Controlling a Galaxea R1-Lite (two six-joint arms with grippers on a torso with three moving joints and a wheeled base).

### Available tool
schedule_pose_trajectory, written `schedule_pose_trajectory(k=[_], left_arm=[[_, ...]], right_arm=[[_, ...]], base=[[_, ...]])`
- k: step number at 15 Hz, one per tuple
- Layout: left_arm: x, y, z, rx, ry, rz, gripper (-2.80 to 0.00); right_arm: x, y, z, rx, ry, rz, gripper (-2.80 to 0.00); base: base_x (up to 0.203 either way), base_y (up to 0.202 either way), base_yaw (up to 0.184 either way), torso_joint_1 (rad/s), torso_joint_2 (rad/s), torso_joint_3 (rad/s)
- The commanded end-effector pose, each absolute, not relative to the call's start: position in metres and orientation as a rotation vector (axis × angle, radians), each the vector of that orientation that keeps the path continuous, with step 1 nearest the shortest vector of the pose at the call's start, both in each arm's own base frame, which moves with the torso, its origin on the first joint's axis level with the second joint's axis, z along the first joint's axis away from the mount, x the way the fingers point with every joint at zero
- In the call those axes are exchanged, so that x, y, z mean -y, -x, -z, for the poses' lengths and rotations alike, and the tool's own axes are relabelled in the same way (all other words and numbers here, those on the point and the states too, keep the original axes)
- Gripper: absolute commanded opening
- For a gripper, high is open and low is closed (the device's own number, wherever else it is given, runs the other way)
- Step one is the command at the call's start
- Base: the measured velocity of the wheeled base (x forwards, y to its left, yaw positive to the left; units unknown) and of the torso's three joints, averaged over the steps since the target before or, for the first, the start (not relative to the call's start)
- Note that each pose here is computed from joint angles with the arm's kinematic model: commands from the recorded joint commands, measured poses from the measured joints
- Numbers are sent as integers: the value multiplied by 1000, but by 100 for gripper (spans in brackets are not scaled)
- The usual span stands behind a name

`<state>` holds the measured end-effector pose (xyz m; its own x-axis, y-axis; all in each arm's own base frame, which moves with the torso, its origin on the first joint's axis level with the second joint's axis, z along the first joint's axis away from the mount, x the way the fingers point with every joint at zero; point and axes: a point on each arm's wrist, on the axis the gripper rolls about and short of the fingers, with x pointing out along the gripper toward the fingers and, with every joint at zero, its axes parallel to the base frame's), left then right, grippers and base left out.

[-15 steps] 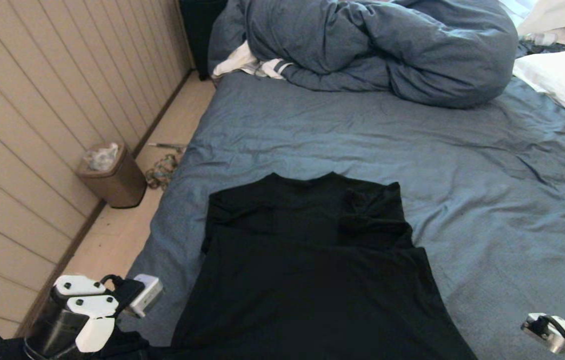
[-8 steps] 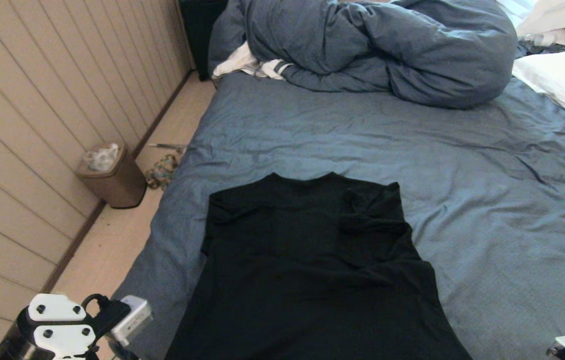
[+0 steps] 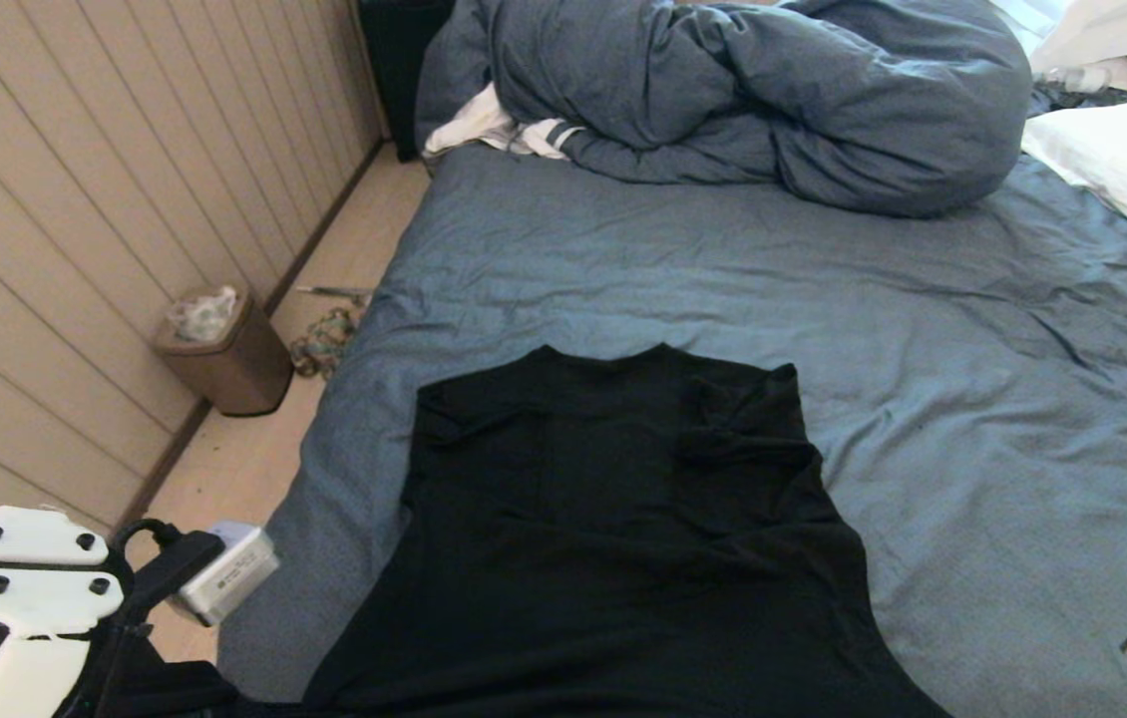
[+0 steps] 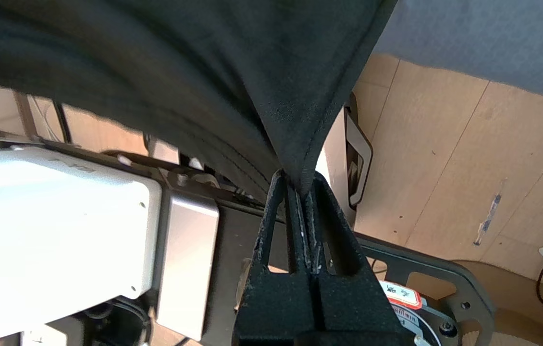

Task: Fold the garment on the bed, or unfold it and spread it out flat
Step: Fold the black T-shirt

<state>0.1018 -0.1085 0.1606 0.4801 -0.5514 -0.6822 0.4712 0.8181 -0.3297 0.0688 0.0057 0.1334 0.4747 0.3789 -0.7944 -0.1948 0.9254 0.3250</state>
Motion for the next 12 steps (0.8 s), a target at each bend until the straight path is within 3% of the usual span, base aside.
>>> schedule_pose_trajectory(k=[1, 12], left_arm=[[106, -100, -171, -857, 111, 628, -280], [103, -80, -177, -1148, 98, 573, -280]], right_arm=[[-6, -68, -139, -1014, -200, -357, -280], [-8, -35, -148, -1189, -243, -349, -280]], base=[[0, 0, 0, 0, 0, 0], [0, 0, 0, 0, 0, 0]])
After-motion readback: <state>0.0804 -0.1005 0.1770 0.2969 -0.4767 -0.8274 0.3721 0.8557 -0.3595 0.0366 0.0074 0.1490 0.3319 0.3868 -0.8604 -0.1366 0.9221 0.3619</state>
